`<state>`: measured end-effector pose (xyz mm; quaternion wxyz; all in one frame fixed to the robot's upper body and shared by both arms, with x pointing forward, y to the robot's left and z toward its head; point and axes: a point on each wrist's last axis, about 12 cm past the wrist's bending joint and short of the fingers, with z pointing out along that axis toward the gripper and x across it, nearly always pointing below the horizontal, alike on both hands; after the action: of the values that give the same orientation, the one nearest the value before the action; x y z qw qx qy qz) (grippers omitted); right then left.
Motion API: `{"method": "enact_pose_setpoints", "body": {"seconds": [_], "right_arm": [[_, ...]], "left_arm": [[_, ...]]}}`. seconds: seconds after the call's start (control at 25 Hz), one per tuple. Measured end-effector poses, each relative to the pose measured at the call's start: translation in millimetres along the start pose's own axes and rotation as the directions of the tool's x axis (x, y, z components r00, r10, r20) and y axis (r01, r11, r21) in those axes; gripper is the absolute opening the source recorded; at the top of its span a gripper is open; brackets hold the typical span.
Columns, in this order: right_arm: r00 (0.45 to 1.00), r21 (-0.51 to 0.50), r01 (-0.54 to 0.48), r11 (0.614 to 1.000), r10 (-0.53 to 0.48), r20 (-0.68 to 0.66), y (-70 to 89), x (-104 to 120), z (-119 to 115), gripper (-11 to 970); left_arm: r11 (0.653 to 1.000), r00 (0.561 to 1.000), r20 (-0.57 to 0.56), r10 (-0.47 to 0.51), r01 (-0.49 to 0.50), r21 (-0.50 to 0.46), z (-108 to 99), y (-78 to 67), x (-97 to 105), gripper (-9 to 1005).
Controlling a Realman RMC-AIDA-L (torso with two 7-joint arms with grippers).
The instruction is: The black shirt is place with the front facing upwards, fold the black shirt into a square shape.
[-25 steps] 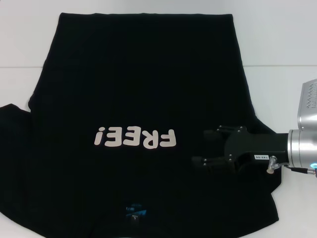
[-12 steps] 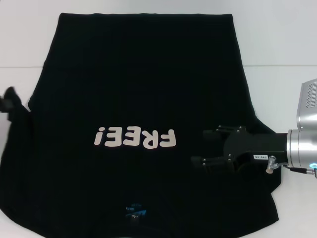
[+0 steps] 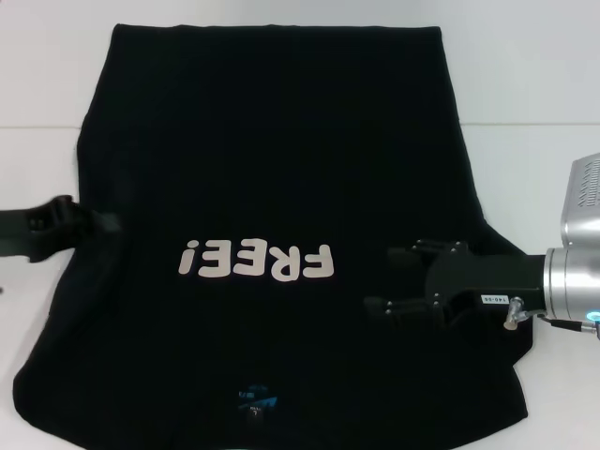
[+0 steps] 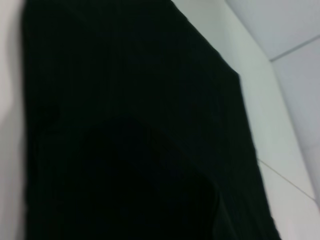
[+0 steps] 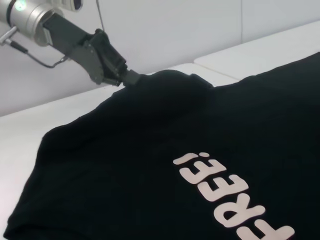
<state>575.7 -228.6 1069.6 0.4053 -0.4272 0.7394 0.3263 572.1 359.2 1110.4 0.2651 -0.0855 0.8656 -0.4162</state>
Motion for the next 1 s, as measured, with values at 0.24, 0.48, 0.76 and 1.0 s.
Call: {"method": "enact_pose_setpoints", "body": {"seconds": [0.24, 0.48, 0.76, 1.0], "right_arm": [[1.000, 0.004, -0.010, 1.000, 0.010, 0.002, 0.6, 2, 1, 920], [0.999, 0.011, -0.032, 0.999, 0.032, 0.032, 1.0, 3, -2, 920], [0.972, 0.051, -0.230, 0.972, 0.227, 0.054, -12.7, -4, -19, 920], [0.843, 0.124, -0.531, 0.838, 0.537, -0.017, -42.9, -26, -65, 920]], "left_arm": [[0.998, 0.999, 0.029, 0.038, -0.039, 0.057, 6, 4.7, 11, 84], [0.981, 0.984, 0.100, 0.146, -0.157, 0.113, -6, 8.2, 17, 330], [0.758, 0.790, 0.178, 0.587, -0.613, 0.224, -19, 0.2, 45, 533], [0.548, 0.598, 0.292, 0.746, -0.801, 0.241, -20, -1.7, 72, 664]]}}
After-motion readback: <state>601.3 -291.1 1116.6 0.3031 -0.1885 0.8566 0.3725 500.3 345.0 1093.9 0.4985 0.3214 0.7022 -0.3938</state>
